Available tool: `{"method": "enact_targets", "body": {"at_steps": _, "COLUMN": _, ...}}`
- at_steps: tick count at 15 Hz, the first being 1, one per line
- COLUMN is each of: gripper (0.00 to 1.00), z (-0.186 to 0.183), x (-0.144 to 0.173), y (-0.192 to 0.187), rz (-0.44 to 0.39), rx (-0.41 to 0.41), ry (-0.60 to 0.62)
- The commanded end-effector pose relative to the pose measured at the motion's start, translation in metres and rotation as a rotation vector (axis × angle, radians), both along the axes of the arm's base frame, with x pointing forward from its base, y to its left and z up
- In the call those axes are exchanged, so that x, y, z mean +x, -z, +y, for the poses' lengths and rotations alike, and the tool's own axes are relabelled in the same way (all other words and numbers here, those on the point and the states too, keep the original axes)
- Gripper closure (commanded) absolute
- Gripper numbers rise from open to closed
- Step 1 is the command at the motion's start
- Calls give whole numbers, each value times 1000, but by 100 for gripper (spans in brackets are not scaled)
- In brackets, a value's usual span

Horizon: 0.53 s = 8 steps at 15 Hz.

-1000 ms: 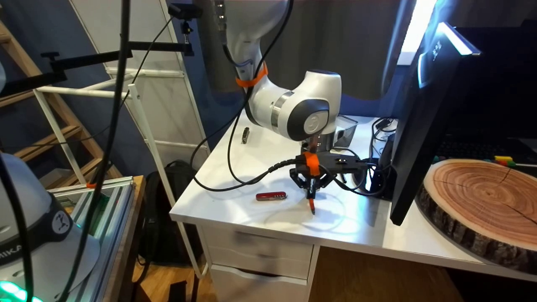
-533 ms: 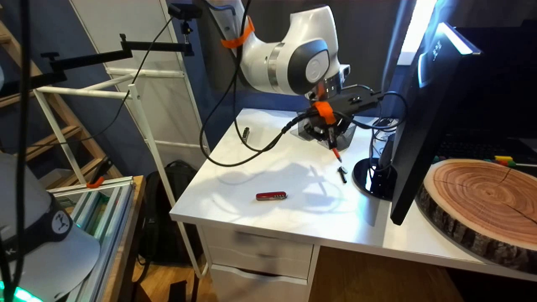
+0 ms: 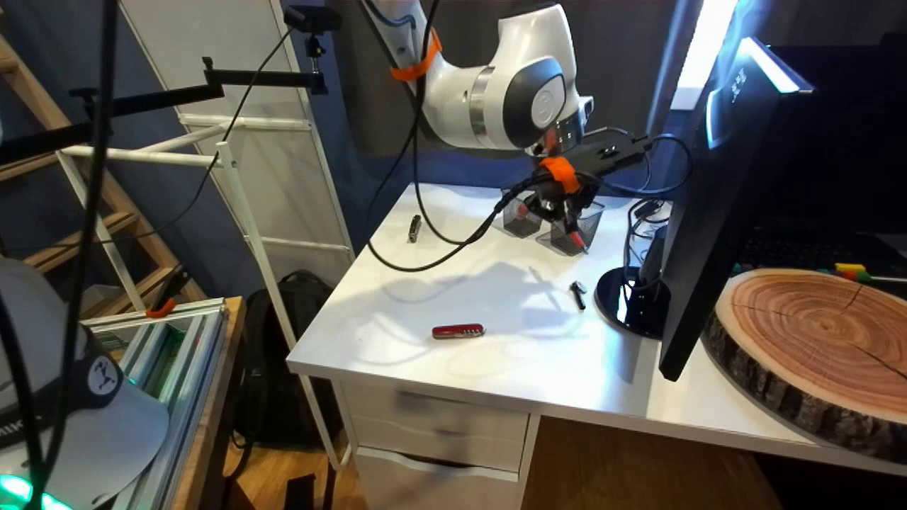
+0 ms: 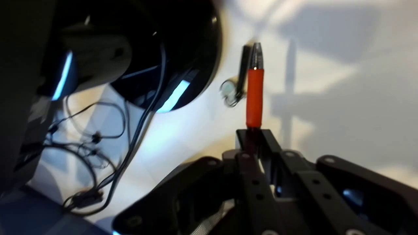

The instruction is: Put the red pen in the grey basket on the right

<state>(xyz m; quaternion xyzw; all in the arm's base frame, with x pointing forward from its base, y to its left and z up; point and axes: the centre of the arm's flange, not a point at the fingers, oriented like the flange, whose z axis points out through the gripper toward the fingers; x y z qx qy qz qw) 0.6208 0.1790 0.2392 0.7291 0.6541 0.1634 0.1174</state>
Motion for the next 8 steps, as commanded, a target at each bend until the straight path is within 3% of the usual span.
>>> {"method": "enact_targets", "body": {"at_steps": 1, "gripper": 97, "z": 59, "x": 60, "y": -54, "rz": -155, "rx": -7, "ry": -130}}
{"method": "enact_targets", "body": {"at_steps": 2, "gripper": 97, "z": 77, "x": 73, "y": -68, "rz": -176, "rx": 42, "ry": -179}}
{"method": "enact_targets", "body": {"at_steps": 5, "gripper": 97, "z": 136, "x": 103, "y": -85, "rz": -127, "rx": 199, "ry": -272}}
{"method": "enact_targets", "body": {"at_steps": 8, "gripper": 97, "z": 158, "x": 116, "y": -80, "rz": -80, "rx": 352, "ry": -331}}
